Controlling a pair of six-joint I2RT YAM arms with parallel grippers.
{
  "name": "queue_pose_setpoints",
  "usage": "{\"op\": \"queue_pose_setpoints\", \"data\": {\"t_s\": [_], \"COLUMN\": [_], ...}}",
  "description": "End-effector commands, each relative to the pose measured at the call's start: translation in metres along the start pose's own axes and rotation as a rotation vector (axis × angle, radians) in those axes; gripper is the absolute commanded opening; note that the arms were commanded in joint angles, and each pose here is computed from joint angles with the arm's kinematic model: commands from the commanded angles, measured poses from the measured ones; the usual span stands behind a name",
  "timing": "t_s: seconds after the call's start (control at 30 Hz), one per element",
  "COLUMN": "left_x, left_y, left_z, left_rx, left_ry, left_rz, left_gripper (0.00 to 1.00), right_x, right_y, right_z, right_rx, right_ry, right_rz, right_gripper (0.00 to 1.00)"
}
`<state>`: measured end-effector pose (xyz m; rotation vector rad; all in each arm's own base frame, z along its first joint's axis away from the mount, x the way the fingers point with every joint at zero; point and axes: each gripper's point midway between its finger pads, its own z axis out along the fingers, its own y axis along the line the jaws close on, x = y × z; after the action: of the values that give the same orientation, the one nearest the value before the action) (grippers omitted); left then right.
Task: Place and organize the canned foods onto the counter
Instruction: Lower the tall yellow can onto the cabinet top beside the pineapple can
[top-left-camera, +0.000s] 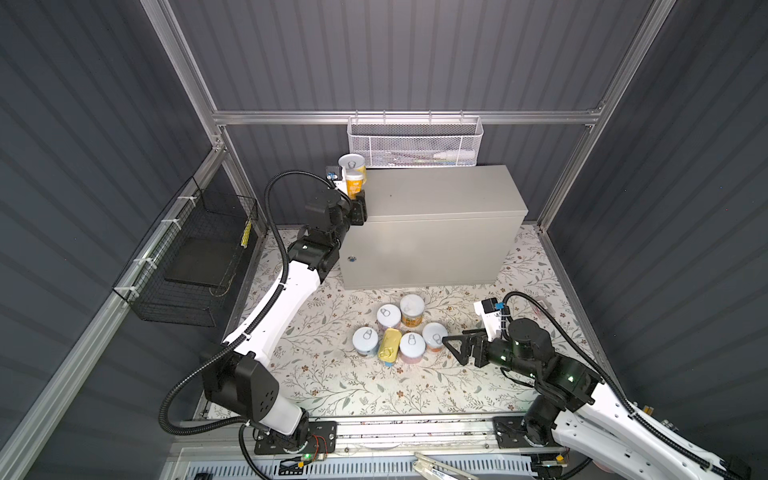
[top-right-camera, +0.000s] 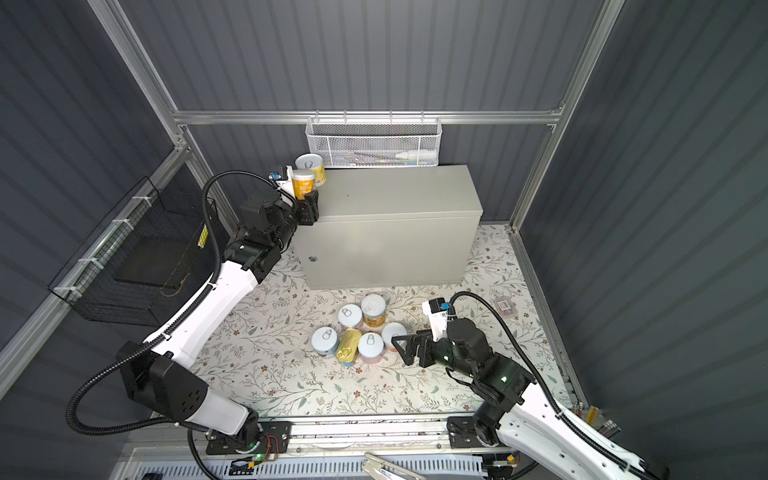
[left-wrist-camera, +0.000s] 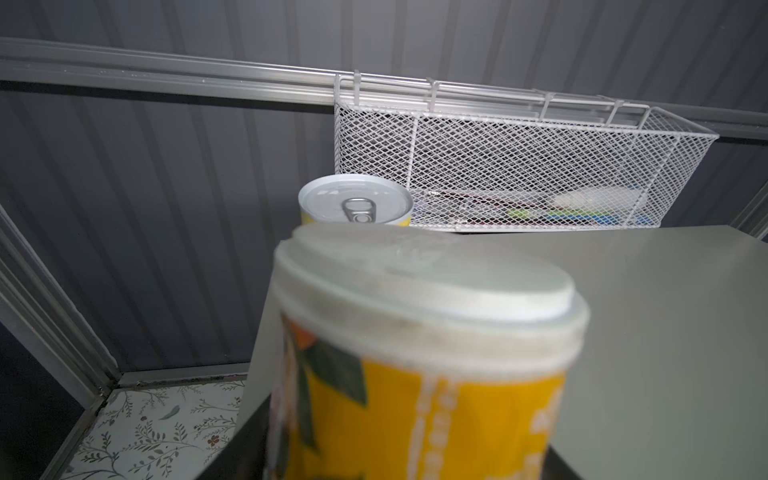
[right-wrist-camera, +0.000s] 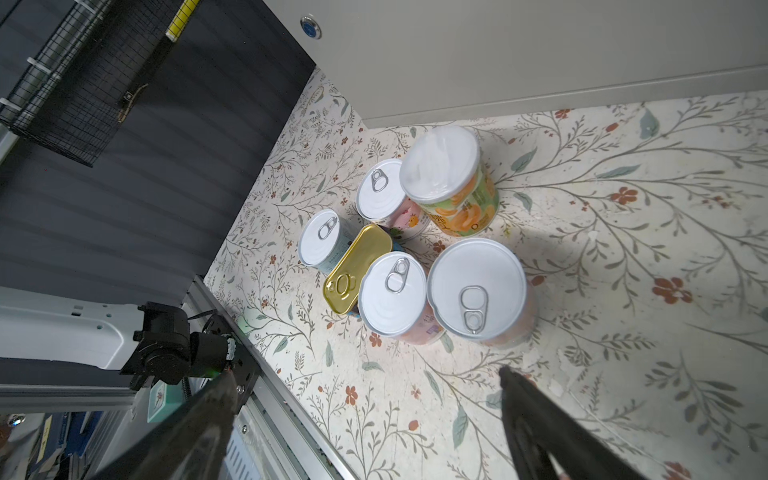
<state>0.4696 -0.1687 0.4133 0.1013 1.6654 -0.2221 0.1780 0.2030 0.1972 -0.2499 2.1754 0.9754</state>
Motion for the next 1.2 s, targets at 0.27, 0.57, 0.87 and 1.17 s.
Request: {"op": "queue_pose_setpoints", "data": {"t_s": [0.27, 0.57, 0.87, 1.17], "left_x": [0.009, 0.024, 0.03, 0.021], "left_y": [0.003, 0.009, -0.001, 0.0], "left_z": [0.023, 0.034, 0.039, 0.027], "left_rx": [0.017, 0.009, 0.059, 0.059], "left_ry": [-0.023, 0.015, 0.07, 0.062], "left_rz": [-0.05, -0.059, -0.042, -0.054], "left_gripper": [0.54, 0.8, 1.0, 1.0], "right_x": [-0.007, -0.004, 0.002, 0.003], "right_y": [-0.008, -0.013, -0.02, -0.028], "right_z": [-0.009, -0.009, -0.007, -0.008], "right_rx": [0.077, 0.101, 0.119, 0.161], "right_ry": [-0.009, -0.002, 0.009, 0.004], "right_rz": [-0.028, -0.015, 0.006, 0.017], "right_gripper": [0.99, 0.99, 0.99, 0.99]}}
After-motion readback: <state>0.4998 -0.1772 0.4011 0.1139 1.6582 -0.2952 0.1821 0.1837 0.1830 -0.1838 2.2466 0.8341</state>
